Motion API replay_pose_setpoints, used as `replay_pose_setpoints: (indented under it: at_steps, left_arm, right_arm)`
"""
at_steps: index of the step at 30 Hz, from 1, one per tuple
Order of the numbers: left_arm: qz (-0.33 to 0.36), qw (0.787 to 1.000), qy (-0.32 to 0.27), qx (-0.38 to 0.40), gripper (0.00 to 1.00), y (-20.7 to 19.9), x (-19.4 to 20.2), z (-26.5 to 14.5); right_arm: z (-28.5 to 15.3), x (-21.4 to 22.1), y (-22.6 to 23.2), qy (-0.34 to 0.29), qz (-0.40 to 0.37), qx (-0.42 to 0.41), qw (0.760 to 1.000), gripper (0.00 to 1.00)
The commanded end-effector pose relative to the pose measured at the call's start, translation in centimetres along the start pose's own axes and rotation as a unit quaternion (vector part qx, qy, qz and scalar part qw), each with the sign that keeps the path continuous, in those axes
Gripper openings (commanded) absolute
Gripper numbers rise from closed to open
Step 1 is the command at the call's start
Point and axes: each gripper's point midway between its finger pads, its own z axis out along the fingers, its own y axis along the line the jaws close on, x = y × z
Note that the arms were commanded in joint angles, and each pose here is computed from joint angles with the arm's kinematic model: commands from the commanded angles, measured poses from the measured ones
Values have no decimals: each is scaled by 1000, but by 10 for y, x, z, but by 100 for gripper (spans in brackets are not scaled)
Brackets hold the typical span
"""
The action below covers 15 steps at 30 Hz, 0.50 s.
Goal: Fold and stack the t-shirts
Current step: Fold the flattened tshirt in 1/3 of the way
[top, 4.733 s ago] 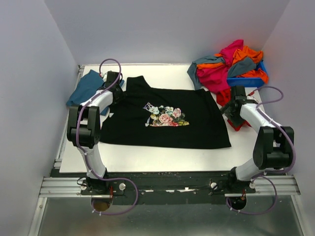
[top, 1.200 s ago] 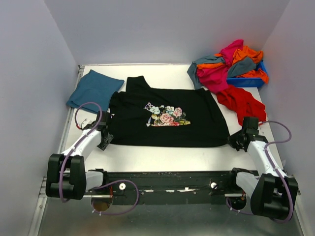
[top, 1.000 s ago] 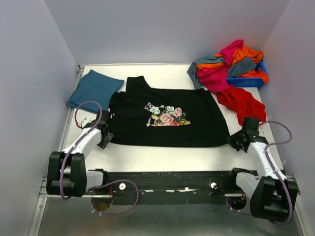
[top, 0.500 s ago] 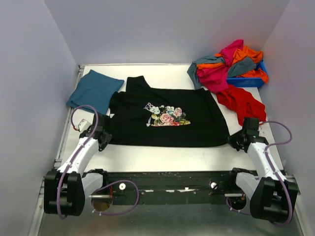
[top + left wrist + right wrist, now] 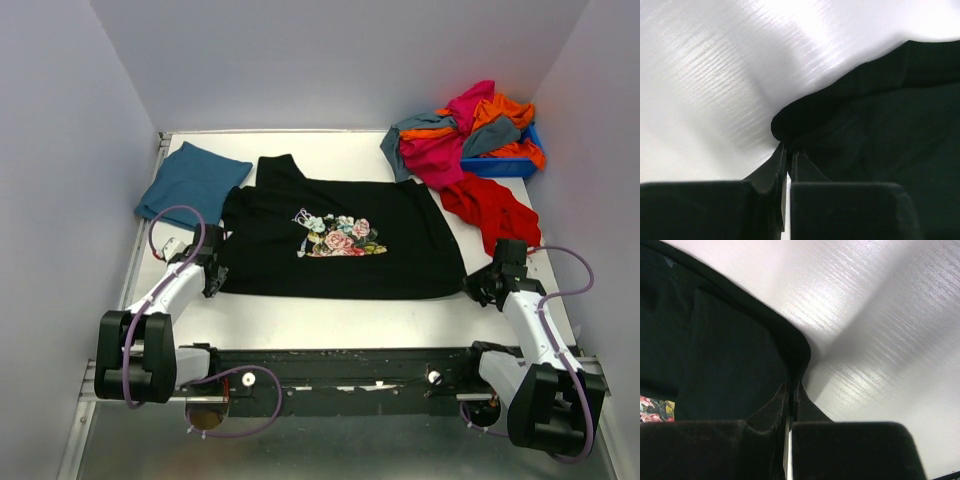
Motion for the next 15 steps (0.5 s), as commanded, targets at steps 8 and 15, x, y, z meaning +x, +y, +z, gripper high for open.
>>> replay_pose_setpoints:
  at_steps: [8,15]
  left_arm:
    - [-41,998,-20,49,0,12,-5,-4]
    - [-57,991,-76,98,0,4,-44,-62]
  right_arm:
    - [-7,0,0,3,-9,2,1000,6]
    - [-30,-10,13,9,-26,0,1000,1]
